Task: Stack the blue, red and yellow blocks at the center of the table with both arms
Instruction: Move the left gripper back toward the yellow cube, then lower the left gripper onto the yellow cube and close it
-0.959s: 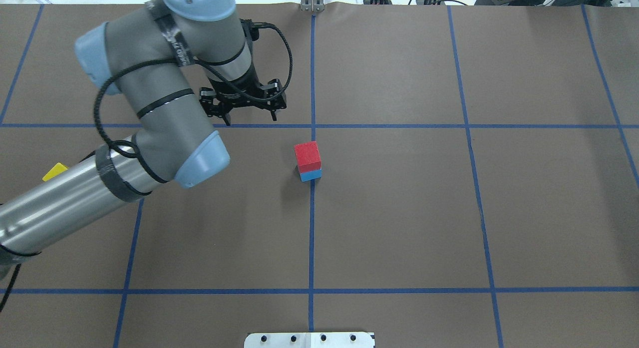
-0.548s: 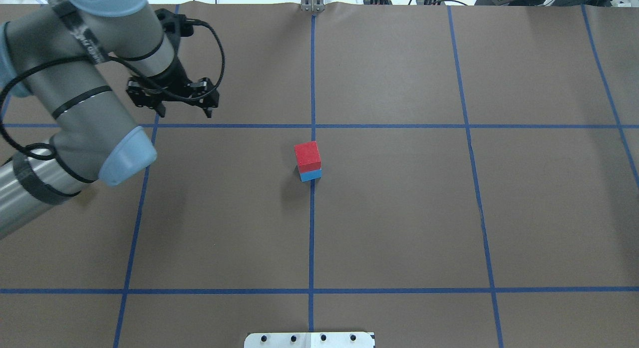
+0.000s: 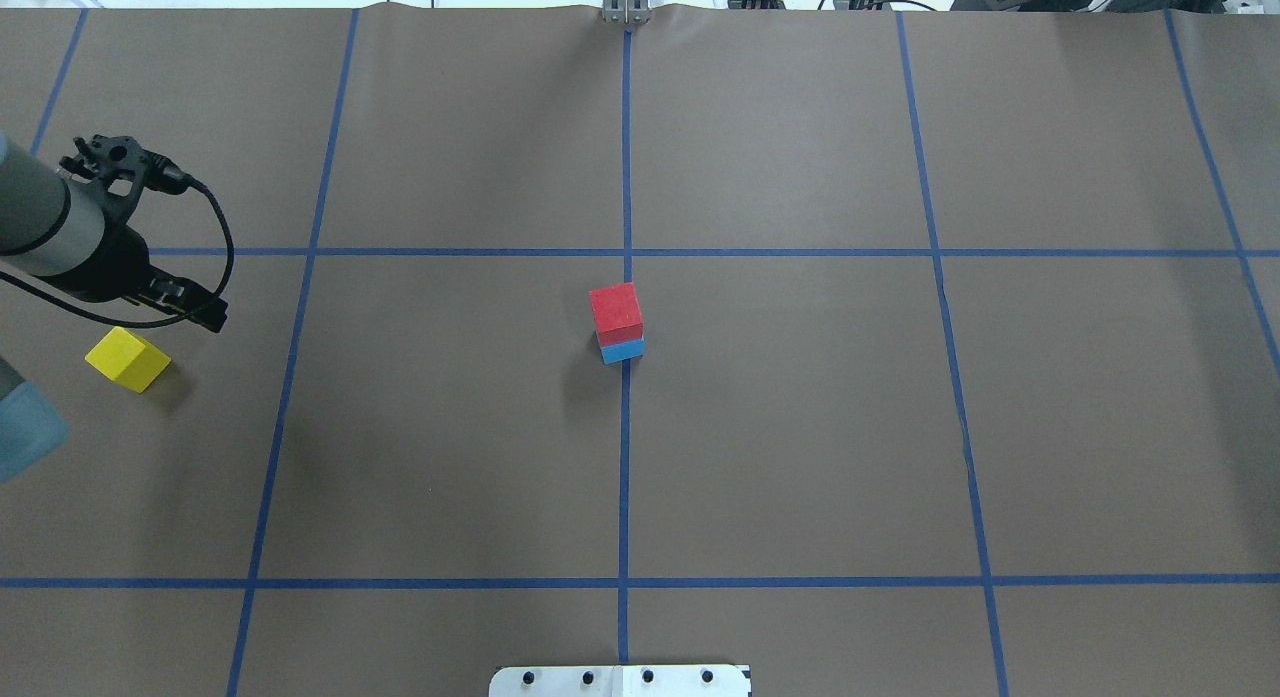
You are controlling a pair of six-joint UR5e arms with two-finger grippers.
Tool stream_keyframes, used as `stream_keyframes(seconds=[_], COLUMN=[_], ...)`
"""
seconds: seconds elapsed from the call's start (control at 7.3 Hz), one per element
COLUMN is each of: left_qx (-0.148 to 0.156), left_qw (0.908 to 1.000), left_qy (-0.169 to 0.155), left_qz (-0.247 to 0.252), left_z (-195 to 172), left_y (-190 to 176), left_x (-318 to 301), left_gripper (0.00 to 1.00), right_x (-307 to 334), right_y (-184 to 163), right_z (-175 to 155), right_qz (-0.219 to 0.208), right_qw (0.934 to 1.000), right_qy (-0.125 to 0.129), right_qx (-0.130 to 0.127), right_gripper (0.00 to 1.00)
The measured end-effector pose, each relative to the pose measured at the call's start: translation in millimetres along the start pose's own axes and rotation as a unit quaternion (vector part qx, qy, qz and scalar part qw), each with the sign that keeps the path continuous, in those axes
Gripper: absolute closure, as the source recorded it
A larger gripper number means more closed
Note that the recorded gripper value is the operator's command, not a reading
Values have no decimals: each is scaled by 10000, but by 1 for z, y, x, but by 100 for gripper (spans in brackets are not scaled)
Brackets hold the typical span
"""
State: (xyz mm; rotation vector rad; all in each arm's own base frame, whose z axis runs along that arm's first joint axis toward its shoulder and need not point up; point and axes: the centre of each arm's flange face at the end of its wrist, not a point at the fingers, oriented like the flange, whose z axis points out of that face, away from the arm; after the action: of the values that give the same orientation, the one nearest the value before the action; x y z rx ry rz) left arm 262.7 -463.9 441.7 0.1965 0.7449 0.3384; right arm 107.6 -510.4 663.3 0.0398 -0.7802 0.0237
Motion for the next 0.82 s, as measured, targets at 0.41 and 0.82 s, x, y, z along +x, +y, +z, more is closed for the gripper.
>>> stream_keyframes(seconds=[0.41, 0.82], left_qx=[32, -90], left_qw=[9981, 9980], left_qy=[6, -34], left_qz=[620, 620], left_z=[20, 46], left_y=[39, 44], left_x=[-33, -49], left_gripper=[0, 0], right_x=[-4, -5], right_y=[-3, -2], right_z=[2, 3], right_qz=[-37, -42], right_qw=[10000, 10000], right_qy=[-4, -7], right_qx=[-20, -31], right_gripper=[0, 0])
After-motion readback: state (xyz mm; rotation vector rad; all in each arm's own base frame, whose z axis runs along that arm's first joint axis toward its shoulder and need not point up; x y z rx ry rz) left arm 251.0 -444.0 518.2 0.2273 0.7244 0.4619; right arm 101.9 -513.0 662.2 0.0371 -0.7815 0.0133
